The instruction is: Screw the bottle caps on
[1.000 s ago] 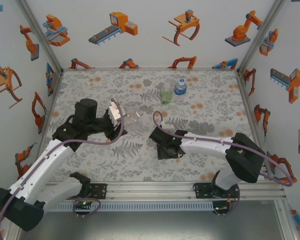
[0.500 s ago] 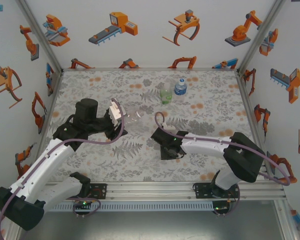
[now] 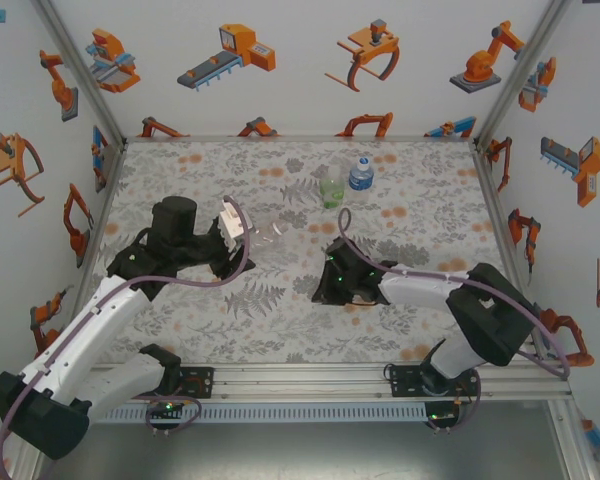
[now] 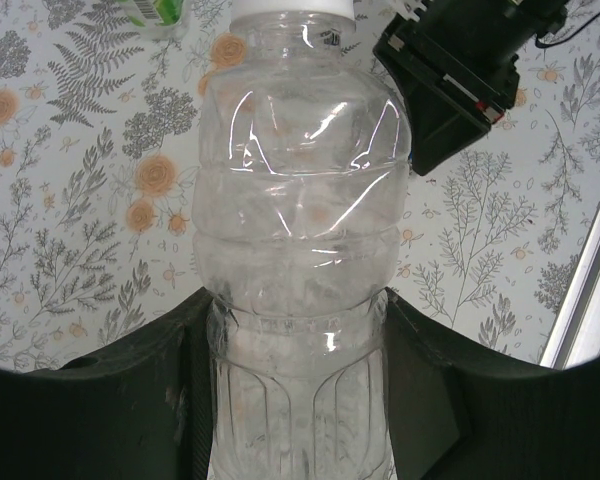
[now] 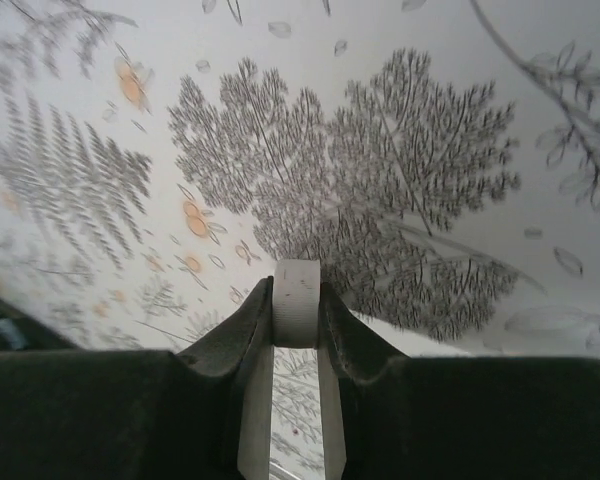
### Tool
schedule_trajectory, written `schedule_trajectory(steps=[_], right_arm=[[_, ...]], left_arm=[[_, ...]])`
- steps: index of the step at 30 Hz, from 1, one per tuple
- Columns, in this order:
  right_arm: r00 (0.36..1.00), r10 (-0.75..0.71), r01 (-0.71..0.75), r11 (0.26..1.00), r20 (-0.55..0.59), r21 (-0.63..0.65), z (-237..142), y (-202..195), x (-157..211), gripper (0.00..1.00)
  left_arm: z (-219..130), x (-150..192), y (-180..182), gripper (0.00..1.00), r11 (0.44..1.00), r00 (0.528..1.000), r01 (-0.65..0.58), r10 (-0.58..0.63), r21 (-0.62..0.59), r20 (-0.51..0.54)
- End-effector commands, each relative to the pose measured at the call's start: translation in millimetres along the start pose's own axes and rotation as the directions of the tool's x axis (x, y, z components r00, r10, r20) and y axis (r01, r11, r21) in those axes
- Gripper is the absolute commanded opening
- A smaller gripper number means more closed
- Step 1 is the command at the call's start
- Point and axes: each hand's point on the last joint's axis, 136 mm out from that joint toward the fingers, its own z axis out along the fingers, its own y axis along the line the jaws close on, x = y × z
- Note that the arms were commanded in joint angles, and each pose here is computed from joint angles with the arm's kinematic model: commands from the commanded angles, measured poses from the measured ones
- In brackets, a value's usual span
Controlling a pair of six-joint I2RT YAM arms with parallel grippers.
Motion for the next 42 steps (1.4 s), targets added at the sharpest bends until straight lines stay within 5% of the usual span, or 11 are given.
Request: schedule_trajectory(steps=[1,12,21,32,42], right_arm=[[0.995,0.096,-0.097,0.992,-0.014,-0.075,11.9,-19.4,0.6,0.19],[0.976,0.218,-0.215,0.965,-0.003,0.147,-13.4,-87.9,18.6,0.38],[0.99,0.142,-0.144,0.971,0.023,0.193,-37.4,-80.1,5.4,0.42],[0.964,-0.261,0.236,0.926,0.051,0.294,-59.8,-34.2,-29.1,0.43],[0.779,-0.614,0.627,0.766,-0.126,0.14,-24.6,11.4,-16.0,0.44]], left_arm=[[-2.8,-8.1,3.1,0.0,1.0,1.0,-0.006,0.006,-0.005,0.023],[-0.1,-5.7,4.0,0.0,1.0,1.0,-0.001,0.001,-0.002,0.012],[-2.2,-6.5,3.7,0.0,1.0,1.0,-0.005,0.006,-0.007,0.016],[-2.8,-7.2,2.9,0.0,1.0,1.0,-0.009,0.009,-0.004,0.018],[-6.5,-9.3,1.2,0.0,1.0,1.0,-0.015,0.015,-0.005,0.027]])
